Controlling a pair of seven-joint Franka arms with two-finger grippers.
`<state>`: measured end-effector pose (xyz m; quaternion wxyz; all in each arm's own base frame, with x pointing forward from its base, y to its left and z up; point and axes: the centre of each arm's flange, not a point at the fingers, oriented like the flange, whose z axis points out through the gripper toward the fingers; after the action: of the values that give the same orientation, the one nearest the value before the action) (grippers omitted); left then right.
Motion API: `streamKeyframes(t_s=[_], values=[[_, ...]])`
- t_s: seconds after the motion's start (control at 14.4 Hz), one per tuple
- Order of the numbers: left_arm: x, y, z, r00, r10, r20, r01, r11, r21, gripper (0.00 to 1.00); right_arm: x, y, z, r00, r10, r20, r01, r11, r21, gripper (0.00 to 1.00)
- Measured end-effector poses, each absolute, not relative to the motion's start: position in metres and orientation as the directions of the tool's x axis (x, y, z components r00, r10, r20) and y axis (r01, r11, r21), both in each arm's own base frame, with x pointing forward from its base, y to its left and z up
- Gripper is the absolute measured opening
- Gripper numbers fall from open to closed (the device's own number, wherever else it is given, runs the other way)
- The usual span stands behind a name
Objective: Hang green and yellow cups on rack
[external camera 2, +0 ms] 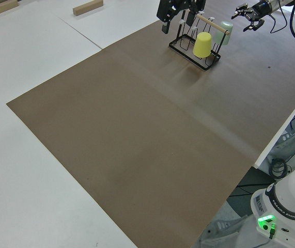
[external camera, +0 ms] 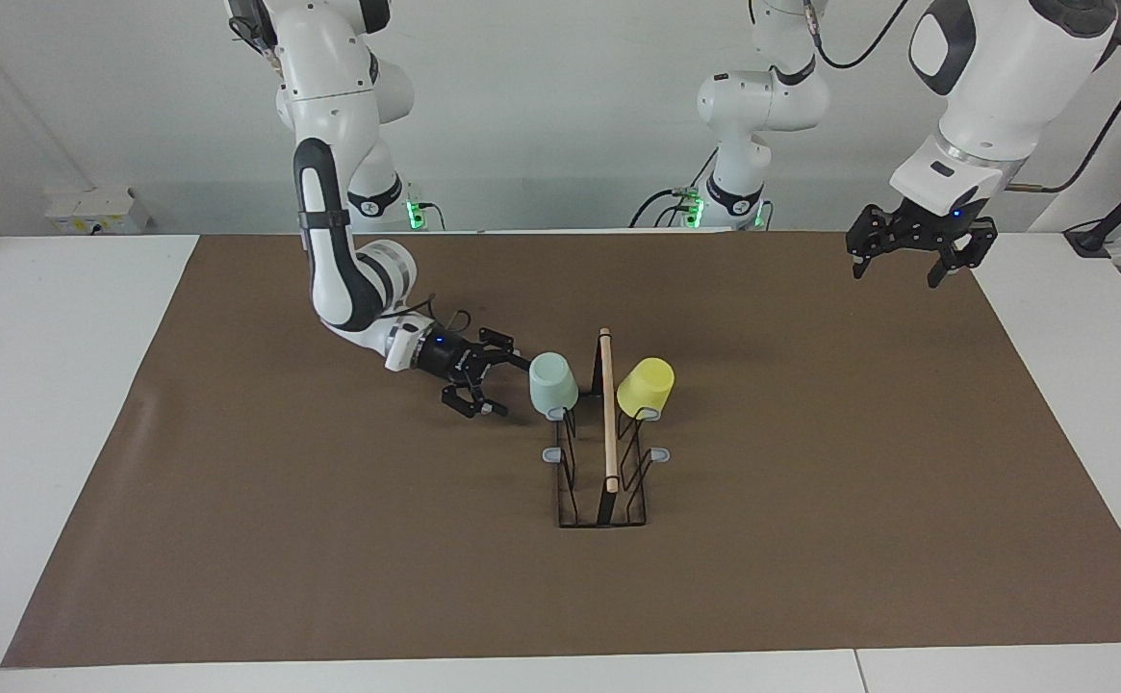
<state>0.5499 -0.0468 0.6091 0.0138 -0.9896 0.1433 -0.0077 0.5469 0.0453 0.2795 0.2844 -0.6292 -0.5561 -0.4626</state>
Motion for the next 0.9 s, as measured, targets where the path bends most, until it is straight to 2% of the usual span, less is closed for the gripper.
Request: streamKeyframes(t_s=[0.14, 0.35, 0.63, 0.9], values=[[0.550, -0.048, 0.609, 0.959, -0.283, 0.009, -0.282, -0.959, -0.029, 1.00, 0.554, 0.015, 0.308, -0.025, 0.509, 0.861, 0.972, -0.191, 0.141, 1.00], [0.549, -0.048, 0.609, 0.959, -0.283, 0.008, -0.282, -0.959, -0.028, 1.00, 0.556, 0.001, 0.325, 0.023, 0.556, 0.831, 0.978, -0.184, 0.096, 1.00], [0.549, -0.047, 0.608, 0.963, -0.269, 0.007, -0.269, -0.963, 0.004, 1.00, 0.566, -0.019, 0.351, 0.119, 0.625, 0.772, 0.988, -0.153, -0.028, 1.00], [0.549, -0.037, 0.608, 0.987, -0.162, 0.011, -0.162, -0.986, 0.043, 1.00, 0.570, -0.050, 0.393, 0.225, 0.713, 0.664, 0.974, -0.147, -0.173, 1.00]])
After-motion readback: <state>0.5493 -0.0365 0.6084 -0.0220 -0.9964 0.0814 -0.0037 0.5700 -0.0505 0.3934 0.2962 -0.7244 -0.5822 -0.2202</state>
